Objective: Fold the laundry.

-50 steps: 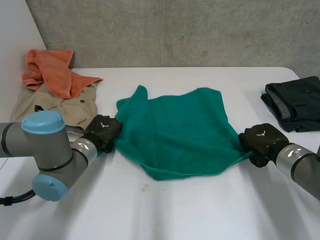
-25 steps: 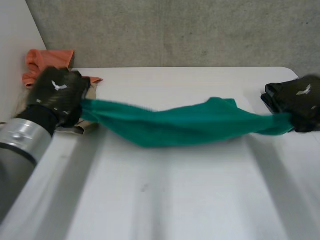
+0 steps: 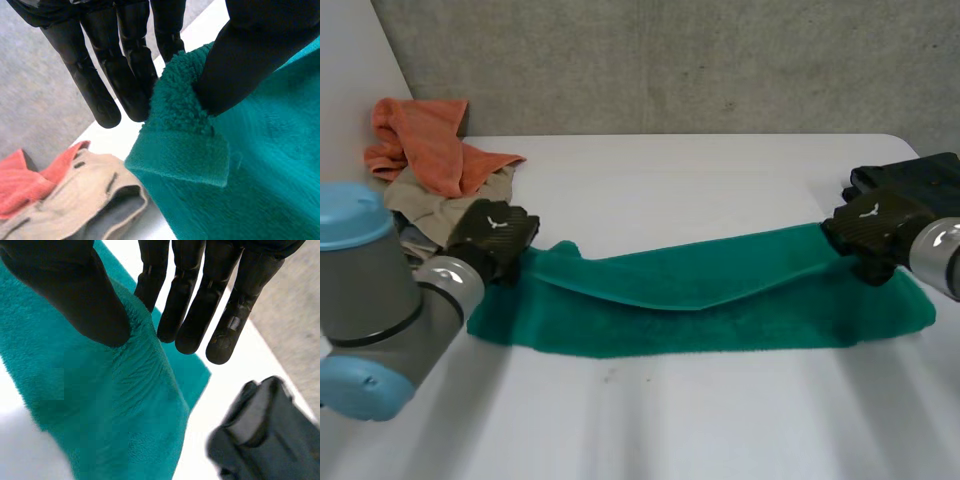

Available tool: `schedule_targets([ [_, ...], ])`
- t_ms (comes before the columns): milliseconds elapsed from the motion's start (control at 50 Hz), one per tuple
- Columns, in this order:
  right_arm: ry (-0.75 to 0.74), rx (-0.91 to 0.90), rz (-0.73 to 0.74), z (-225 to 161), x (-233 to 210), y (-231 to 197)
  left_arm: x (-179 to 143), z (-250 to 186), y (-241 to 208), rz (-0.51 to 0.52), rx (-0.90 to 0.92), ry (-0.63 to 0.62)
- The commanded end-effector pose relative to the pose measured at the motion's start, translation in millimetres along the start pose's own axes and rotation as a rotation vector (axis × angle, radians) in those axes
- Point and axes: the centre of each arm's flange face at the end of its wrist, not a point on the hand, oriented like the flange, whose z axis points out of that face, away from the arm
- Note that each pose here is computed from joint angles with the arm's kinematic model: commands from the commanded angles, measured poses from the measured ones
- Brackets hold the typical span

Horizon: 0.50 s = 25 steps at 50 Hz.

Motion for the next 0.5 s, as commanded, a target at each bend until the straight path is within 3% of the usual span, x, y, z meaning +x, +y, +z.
schedule_targets([
  [20, -0.099, -0.138, 0.122, 18.6, 0.9, 24.3, 11.5, 3.8, 2.6, 0.009, -0.02, -0.002],
  [500, -0.125, -0.251, 0.03, 54.7, 16.0, 69.6, 17.5, 2.0, 9.1, 0.016, -0.036, 0.013],
])
